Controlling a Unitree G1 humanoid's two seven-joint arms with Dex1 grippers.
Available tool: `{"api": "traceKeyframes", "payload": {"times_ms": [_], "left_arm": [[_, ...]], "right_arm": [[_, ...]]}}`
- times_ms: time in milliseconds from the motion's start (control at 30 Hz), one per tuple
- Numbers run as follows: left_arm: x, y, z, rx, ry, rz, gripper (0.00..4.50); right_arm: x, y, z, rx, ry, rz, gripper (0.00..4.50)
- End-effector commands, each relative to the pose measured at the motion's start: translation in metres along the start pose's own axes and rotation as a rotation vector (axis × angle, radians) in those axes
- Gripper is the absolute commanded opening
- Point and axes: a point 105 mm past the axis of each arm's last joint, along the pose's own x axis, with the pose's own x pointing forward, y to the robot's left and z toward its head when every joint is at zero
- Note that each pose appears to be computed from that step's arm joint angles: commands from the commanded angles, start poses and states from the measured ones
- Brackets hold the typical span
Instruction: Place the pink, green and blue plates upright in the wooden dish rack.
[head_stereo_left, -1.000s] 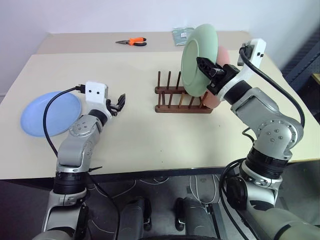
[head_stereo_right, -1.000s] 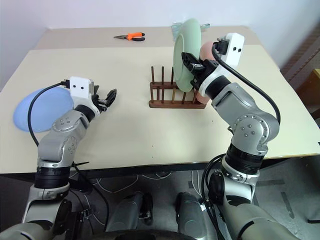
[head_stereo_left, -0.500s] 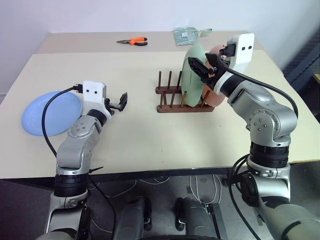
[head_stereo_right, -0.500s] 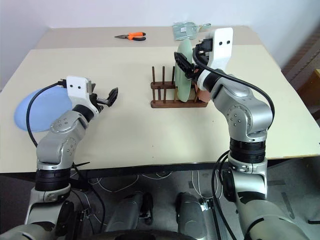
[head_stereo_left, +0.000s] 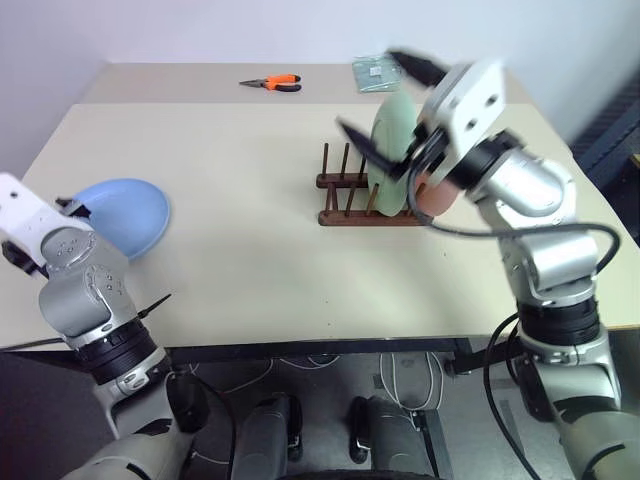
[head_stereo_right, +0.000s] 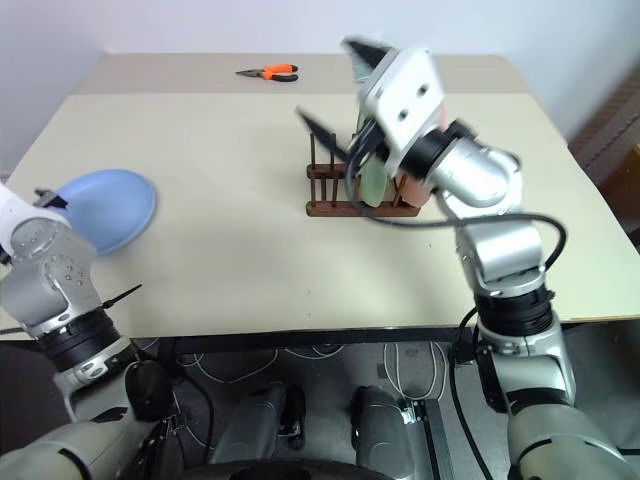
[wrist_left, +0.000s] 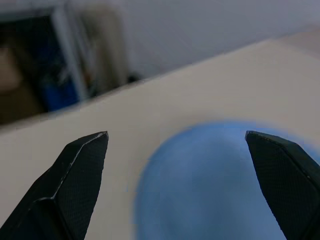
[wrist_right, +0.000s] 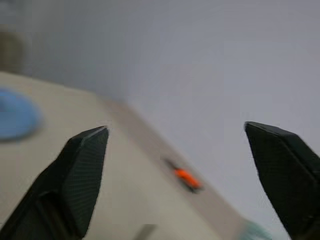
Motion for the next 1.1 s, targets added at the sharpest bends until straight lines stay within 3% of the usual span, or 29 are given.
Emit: {"api": "traceKeyframes", "payload": {"times_ms": [33,100,200,400,500,567,733,833,1100], "left_arm": [[-0.001,0.005,-0.014,-0.111,0.138,-0.007,4.50],[0.001,0.001,-0.031,-0.137,0.236,-0.043,4.50],[0.002,-0.003,-0.045,-0.214,0.336,-0.079,3.21],[0.006,-0.010,-0.034,-0.232,0.312,-0.124,0.12],[-0.010,-0.050,-0.013,-0.213,0.227,-0.350,0.05],[-0.036,-0.085,0.017,-0.179,0.102,-0.558,0.05],[-0.104,-0.142,0.058,-0.008,-0.121,-0.892,0.05],[-0.132,-0.158,0.065,-0.003,-0.136,-0.990,0.05],[-0.165,-0.175,0.067,0.020,-0.100,-1.078,0.05]], "right_arm": [[-0.001,0.018,0.009,-0.001,-0.039,0.078,4.49],[-0.001,0.024,0.005,-0.001,-0.029,0.100,4.49],[-0.003,0.031,-0.002,-0.005,-0.008,0.124,4.50],[-0.004,0.035,-0.012,-0.014,0.021,0.123,4.50],[-0.004,0.035,-0.017,-0.012,0.049,0.139,4.50],[-0.002,0.039,-0.017,-0.043,0.053,0.162,4.50],[0.012,0.058,-0.020,-0.203,0.049,0.242,4.50],[0.026,0.063,-0.020,-0.289,0.030,0.253,4.50],[0.063,0.056,-0.032,-0.469,0.038,0.188,4.50]]}}
